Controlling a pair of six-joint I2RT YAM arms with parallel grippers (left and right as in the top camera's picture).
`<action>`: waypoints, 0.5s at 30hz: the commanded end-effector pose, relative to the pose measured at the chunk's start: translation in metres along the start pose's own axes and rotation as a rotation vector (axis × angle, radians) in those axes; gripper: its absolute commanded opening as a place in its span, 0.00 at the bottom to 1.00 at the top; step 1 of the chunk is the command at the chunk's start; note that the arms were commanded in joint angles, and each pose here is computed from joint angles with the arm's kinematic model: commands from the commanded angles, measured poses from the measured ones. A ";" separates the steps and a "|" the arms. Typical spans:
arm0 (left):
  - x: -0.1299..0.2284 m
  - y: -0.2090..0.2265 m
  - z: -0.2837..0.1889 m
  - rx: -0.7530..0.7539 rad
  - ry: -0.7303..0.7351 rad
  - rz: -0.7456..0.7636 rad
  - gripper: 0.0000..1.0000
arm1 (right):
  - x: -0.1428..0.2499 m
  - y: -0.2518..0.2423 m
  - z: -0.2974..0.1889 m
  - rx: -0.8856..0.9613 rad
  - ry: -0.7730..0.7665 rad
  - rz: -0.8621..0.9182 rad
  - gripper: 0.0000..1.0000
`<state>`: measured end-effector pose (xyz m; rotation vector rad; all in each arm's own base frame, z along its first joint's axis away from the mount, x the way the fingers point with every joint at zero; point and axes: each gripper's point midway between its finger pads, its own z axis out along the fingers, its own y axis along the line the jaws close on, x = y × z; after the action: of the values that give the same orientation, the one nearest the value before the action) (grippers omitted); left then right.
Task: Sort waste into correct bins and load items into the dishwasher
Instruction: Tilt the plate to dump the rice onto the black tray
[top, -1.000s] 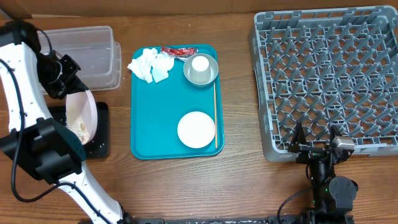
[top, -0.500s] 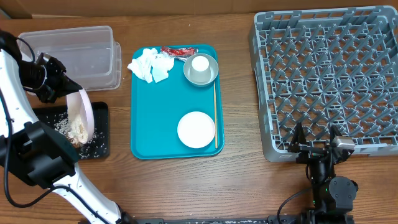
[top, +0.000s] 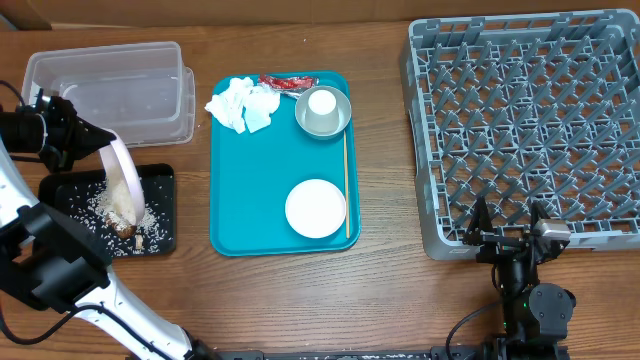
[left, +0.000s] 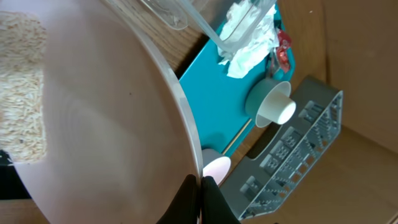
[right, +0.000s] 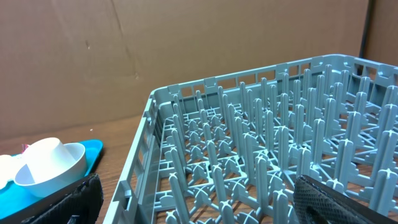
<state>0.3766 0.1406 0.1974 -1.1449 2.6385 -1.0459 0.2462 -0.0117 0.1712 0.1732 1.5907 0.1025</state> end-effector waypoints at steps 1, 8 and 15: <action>0.005 -0.022 -0.020 0.086 -0.045 0.070 0.04 | 0.002 0.000 0.000 -0.004 -0.004 0.000 1.00; 0.001 -0.022 -0.033 0.181 -0.061 0.059 0.04 | 0.002 0.000 0.000 -0.004 -0.004 0.000 1.00; -0.001 -0.015 -0.032 0.277 -0.027 -0.034 0.04 | 0.002 0.000 0.000 -0.004 -0.004 0.000 1.00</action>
<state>0.3755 0.1580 0.2127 -1.1789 2.4554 -1.2330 0.2462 -0.0116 0.1711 0.1730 1.5911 0.1028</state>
